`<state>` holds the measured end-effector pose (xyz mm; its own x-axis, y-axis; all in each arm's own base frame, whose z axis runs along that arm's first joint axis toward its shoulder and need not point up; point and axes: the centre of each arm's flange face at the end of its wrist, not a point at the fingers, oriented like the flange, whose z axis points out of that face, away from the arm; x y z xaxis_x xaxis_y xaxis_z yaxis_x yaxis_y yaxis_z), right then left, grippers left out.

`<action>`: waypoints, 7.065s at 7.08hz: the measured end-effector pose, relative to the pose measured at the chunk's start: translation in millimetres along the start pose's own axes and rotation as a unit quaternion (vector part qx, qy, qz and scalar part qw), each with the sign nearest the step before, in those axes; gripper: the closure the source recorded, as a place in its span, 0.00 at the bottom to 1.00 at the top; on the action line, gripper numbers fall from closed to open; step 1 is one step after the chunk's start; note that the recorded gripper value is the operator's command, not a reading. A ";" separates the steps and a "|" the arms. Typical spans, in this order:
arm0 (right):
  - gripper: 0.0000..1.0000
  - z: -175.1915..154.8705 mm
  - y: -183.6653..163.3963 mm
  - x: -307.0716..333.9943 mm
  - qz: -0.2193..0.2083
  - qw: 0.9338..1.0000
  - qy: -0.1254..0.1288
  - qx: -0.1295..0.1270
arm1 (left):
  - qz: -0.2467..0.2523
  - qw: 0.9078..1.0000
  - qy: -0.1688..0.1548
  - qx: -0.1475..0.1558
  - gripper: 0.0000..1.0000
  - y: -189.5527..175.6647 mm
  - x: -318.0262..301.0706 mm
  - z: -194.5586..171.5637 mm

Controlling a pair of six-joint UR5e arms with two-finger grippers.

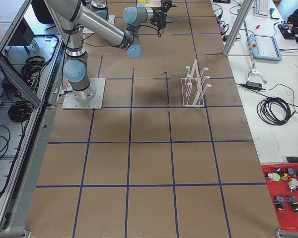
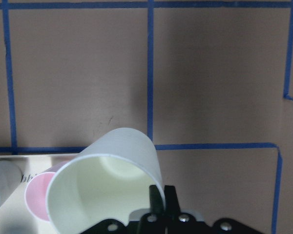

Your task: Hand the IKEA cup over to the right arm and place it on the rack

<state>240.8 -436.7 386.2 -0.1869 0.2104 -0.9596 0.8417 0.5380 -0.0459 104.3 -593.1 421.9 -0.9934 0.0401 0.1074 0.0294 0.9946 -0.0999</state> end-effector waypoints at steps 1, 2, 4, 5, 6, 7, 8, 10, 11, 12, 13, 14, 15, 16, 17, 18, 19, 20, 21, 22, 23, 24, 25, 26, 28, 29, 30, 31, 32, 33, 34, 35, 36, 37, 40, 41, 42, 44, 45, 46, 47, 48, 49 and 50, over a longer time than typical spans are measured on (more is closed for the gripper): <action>0.00 0.4 0.0 0.7 0.000 1.000 0.001 0.000 | 0.024 0.998 0.036 0.045 1.00 -10.2 8.6 -0.1; 0.00 0.0 0.2 0.8 0.001 1.000 0.002 0.000 | 0.055 0.991 0.075 0.096 1.00 -18.9 23.6 -1.3; 0.00 -2.2 1.2 0.0 0.001 1.000 0.002 -0.001 | 0.124 0.961 0.141 0.204 1.00 -27.3 74.0 -2.1; 0.00 -5.1 3.8 1.1 0.001 1.000 0.003 -0.002 | 0.164 0.938 0.163 0.257 1.00 -24.5 107.5 -2.8; 0.00 -10.8 9.2 5.8 0.002 1.000 0.007 -0.005 | 0.199 0.915 0.185 0.298 1.00 -15.8 136.3 -3.9; 0.00 -16.7 14.2 10.9 0.003 1.000 0.010 -0.007 | 0.229 0.892 0.208 0.330 1.00 -2.4 158.1 -3.4; 0.00 -19.7 16.6 13.6 0.003 1.000 0.012 -0.008 | 0.256 0.865 0.233 0.362 1.00 15.3 174.5 8.1; 0.00 -20.8 17.6 14.7 0.004 1.000 0.014 -0.009 | 0.286 0.822 0.259 0.420 1.00 59.5 197.0 49.7; 0.00 -20.7 17.6 14.8 0.004 1.000 0.014 -0.009 | 0.291 0.809 0.268 0.436 1.00 80.5 215.1 60.5; 0.00 -20.1 17.3 15.0 0.005 1.000 0.016 -0.009 | 0.302 0.798 0.280 0.441 1.00 97.6 240.8 64.7; 0.00 -19.2 16.4 14.7 0.005 1.000 0.017 -0.006 | 0.314 0.791 0.290 0.439 1.00 109.9 262.6 67.4; 0.00 -18.4 14.6 14.0 0.007 1.000 0.019 0.000 | 0.320 0.789 0.295 0.434 1.00 117.5 275.1 71.7; 0.00 -16.6 11.9 14.6 0.020 0.999 0.029 0.009 | 0.322 0.790 0.296 0.430 1.00 120.8 280.6 75.1; 0.00 -13.9 9.4 13.2 0.040 0.998 0.039 0.014 | 0.323 0.790 0.297 0.428 1.00 122.0 284.1 77.0; 0.00 -11.7 8.5 9.1 0.063 0.997 0.041 0.017 | 0.325 0.790 0.298 0.426 1.00 123.2 287.0 78.1; 0.00 -8.9 12.1 6.7 0.085 0.995 0.044 0.013 | 0.326 0.790 0.300 0.424 1.00 124.3 289.6 79.4; 0.00 -4.8 19.5 5.4 0.096 0.994 0.049 0.004 | 0.328 0.789 0.302 0.422 0.99 125.3 292.9 80.9; 0.00 1.2 25.6 5.4 0.099 0.994 0.052 -0.004 | 0.330 0.789 0.304 0.420 0.99 126.5 296.3 81.9; 0.00 7.6 29.8 8.4 0.100 0.993 0.057 -0.011 | 0.331 0.788 0.305 0.419 0.99 127.1 298.0 82.5; 0.00 13.1 31.6 11.2 0.101 0.993 0.061 -0.015 | 0.332 0.788 0.306 0.419 0.99 127.2 298.6 82.7; 0.00 19.8 30.9 9.6 0.100 0.993 0.060 -0.018 | 0.332 0.788 0.306 0.419 0.99 127.2 298.7 82.7; 0.00 28.5 29.8 6.1 0.099 0.993 0.058 -0.020 | 0.332 0.788 0.306 0.419 0.99 127.2 298.9 82.8; 0.00 35.4 30.0 5.3 0.098 0.993 0.057 -0.022 | 0.332 0.788 0.306 0.418 0.99 127.1 298.9 83.1; 0.00 40.1 30.0 5.2 0.099 0.993 0.058 -0.023 | 0.332 0.788 0.306 0.418 0.99 127.0 298.9 83.0; 0.00 46.7 29.0 8.6 0.099 0.993 0.062 -0.024 | 0.332 0.788 0.306 0.419 0.99 126.9 298.9 82.8; 0.00 50.2 29.0 9.7 0.099 0.993 0.063 -0.025 | 0.332 0.788 0.306 0.419 0.99 126.9 298.9 82.7; 0.00 54.7 29.5 9.8 0.099 0.993 0.064 -0.027 | 0.332 0.788 0.305 0.419 0.99 126.9 298.9 82.5; 0.00 59.9 29.9 9.8 0.099 0.992 0.066 -0.028 | 0.332 0.788 0.305 0.419 0.99 126.9 298.9 82.5; 0.01 64.1 29.5 9.6 0.099 0.992 0.070 -0.029 | 0.332 0.788 0.305 0.419 0.99 126.9 298.9 82.5; 0.02 66.4 29.0 9.4 0.100 0.992 0.072 -0.030 | 0.332 0.788 0.305 0.419 0.99 126.9 298.8 82.5; 0.09 67.3 29.1 9.0 0.100 0.992 0.073 -0.030 | 0.332 0.788 0.305 0.419 0.99 126.7 298.9 82.3; 0.21 67.6 29.1 8.9 0.100 0.992 0.073 -0.030 | 0.332 0.788 0.305 0.419 0.99 126.6 298.9 82.1; 0.24 67.7 29.0 8.4 0.100 0.992 0.073 -0.030 | 0.332 0.788 0.305 0.419 0.99 126.5 298.9 82.1; 0.29 67.5 29.0 7.8 0.100 0.992 0.072 -0.031 | 0.332 0.788 0.305 0.419 0.99 126.5 298.9 82.0; 0.45 67.1 28.9 5.9 0.099 0.992 0.069 -0.031 | 0.332 0.788 0.305 0.419 0.74 126.4 298.9 81.9; 0.47 67.0 28.8 5.2 0.099 0.992 0.068 -0.032 | 0.330 0.789 0.306 0.419 0.42 126.0 298.9 81.2; 0.48 66.9 28.9 4.6 0.098 0.992 0.068 -0.032 | 0.326 0.790 0.308 0.419 0.20 125.8 299.2 79.2; 0.55 67.0 28.9 4.8 0.097 0.992 0.068 -0.032 | 0.317 0.793 0.313 0.416 0.02 125.5 299.2 78.4; 0.58 67.0 28.9 4.9 0.096 0.993 0.068 -0.032 | 0.312 0.795 0.315 0.414 0.02 125.4 299.3 78.2; 0.59 66.9 28.8 4.9 0.095 0.993 0.068 -0.032 | 0.309 0.796 0.316 0.414 0.02 126.4 299.2 76.0; 0.63 66.9 28.7 4.7 0.094 0.993 0.067 -0.031 | 0.305 0.797 0.315 0.416 0.01 126.9 296.5 73.5; 0.68 67.3 27.5 4.1 0.094 0.993 0.066 -0.029 | 0.296 0.800 0.310 0.418 0.01 124.7 287.5 72.9; 0.73 69.0 23.8 2.9 0.094 0.993 0.065 -0.024 | 0.281 0.808 0.302 0.421 0.01 121.9 271.4 75.2; 0.73 72.4 15.8 1.3 0.094 0.993 0.063 -0.017 | 0.260 0.821 0.285 0.420 0.01 122.1 253.8 81.8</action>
<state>290.5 -487.0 364.1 -0.0917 0.4100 -0.9075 0.8505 0.5062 0.1428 -153.3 -469.4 356.1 -0.6506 0.7151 0.2555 0.1090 0.4210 -0.9005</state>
